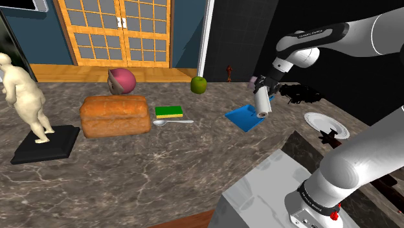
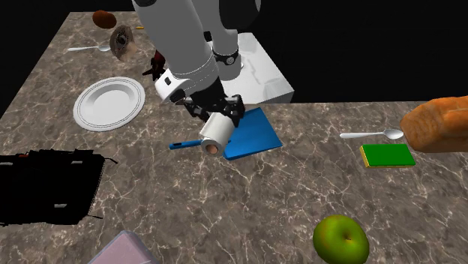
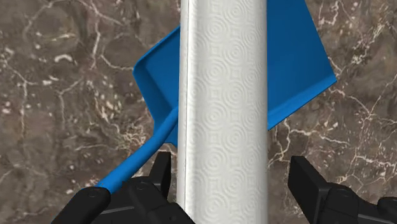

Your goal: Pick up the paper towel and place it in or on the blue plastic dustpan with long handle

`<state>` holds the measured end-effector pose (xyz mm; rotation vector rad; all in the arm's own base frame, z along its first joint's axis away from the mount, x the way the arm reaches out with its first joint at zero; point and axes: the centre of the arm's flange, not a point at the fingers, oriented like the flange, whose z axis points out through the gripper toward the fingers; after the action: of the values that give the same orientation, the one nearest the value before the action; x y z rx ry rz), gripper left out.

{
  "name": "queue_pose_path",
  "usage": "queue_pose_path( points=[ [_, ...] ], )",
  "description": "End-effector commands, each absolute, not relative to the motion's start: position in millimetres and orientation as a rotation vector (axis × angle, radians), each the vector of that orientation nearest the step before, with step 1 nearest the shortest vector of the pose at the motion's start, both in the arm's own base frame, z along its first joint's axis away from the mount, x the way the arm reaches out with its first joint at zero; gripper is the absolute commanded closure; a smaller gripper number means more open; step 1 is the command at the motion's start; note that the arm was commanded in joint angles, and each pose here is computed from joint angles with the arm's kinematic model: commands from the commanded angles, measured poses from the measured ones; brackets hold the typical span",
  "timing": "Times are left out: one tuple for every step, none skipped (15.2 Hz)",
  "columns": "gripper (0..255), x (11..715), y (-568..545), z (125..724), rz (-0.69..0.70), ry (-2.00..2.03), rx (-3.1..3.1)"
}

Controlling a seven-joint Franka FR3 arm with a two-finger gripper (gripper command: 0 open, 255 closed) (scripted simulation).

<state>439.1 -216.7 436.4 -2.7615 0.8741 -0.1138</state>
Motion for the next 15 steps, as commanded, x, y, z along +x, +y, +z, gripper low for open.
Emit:
queue_pose_path(
  points=[
    [0, 439, -217, 436, -0.114, 0.874, -2.761],
    [0, 439, -217, 436, -0.114, 0.874, -2.761],
    [0, 439, -217, 436, -0.114, 0.874, -2.761],
    [0, 439, -217, 436, -0.114, 0.874, -2.761],
    [0, 439, -217, 436, -0.114, 0.874, -2.761],
    [0, 437, -219, 449, -0.114, 0.874, -2.761],
    [0, 435, -222, 462, -0.114, 0.874, -2.761],
    [0, 433, -225, 475, -0.114, 0.874, -2.761],
    [0, 432, -227, 485, -0.114, 0.874, -2.761],
    [0, 432, -227, 485, -0.114, 0.874, -2.761],
    [0, 432, -227, 485, -0.114, 0.874, -2.761],
    [0, 432, -227, 485, -0.114, 0.874, -2.761],
    [0, 432, -227, 485, -0.114, 0.874, -2.761],
    [0, 432, -227, 485, -0.114, 0.874, -2.761],
    [0, 432, -227, 485, -0.114, 0.874, -2.761]
  ],
)
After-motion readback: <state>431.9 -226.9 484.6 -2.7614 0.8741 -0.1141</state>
